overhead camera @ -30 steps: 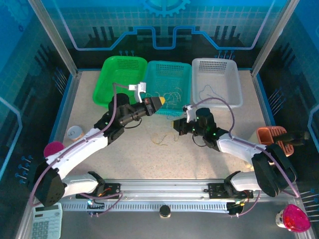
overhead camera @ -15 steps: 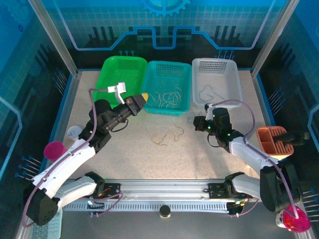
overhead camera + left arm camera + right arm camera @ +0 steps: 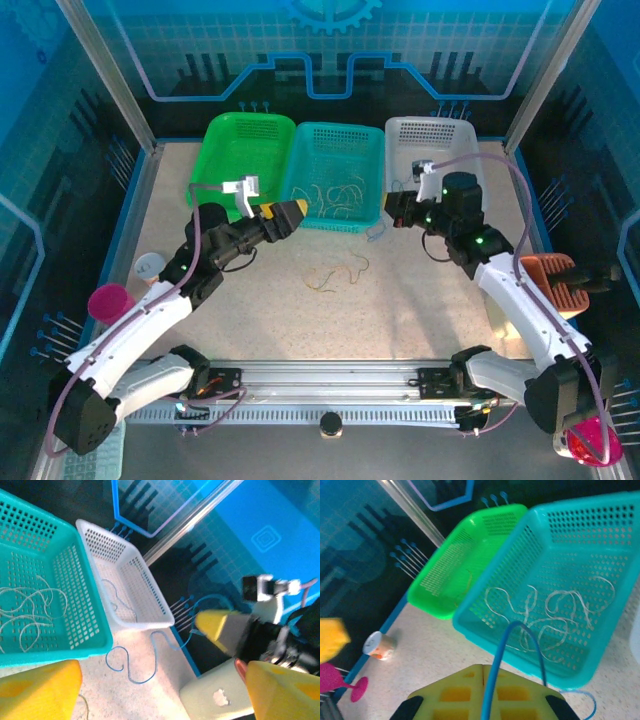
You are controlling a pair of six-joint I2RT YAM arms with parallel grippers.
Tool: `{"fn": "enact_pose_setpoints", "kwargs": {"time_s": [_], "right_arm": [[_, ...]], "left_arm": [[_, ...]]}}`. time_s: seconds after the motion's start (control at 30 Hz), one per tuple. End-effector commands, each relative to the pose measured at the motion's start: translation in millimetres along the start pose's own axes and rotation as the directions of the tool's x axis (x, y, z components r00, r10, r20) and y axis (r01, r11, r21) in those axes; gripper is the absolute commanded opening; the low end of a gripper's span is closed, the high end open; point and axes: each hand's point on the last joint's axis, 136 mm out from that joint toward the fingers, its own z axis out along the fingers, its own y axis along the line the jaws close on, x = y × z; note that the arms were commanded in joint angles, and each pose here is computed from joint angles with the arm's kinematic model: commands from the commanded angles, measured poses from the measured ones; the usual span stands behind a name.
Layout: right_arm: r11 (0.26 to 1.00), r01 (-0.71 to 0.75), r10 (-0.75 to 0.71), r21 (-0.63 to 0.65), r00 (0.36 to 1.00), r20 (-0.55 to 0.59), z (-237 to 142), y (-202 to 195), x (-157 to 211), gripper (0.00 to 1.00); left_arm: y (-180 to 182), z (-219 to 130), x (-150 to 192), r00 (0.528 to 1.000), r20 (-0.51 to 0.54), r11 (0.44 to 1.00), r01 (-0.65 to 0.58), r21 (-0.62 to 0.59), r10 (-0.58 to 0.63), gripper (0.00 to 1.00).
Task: Untangle the cables
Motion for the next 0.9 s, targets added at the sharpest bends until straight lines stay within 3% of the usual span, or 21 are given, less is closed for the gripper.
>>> {"fn": "enact_pose_setpoints", "kwargs": {"time_s": [0.0,0.37,0.67,0.87], "right_arm": [[0.997,0.019,-0.027,-0.079,0.995,-0.099,-4,22,7,0.00],[0.965,0.090,-0.135,-0.245,0.975,-0.174,-14,75,7,0.00],[0.951,0.109,-0.173,-0.290,0.963,-0.207,-12,96,20,0.00],[0.946,0.117,-0.187,-0.303,0.959,-0.215,-13,103,25,0.00]], "left_arm": [[-5,5,8,0.991,-0.089,0.995,-0.098,0.015,0.099,0.97],[-17,28,30,0.936,-0.227,0.959,-0.236,0.158,0.268,0.99],[-41,39,59,0.867,-0.303,0.908,-0.318,0.272,0.394,0.99],[-43,45,71,0.848,-0.319,0.896,-0.337,0.291,0.423,0.99]]}}
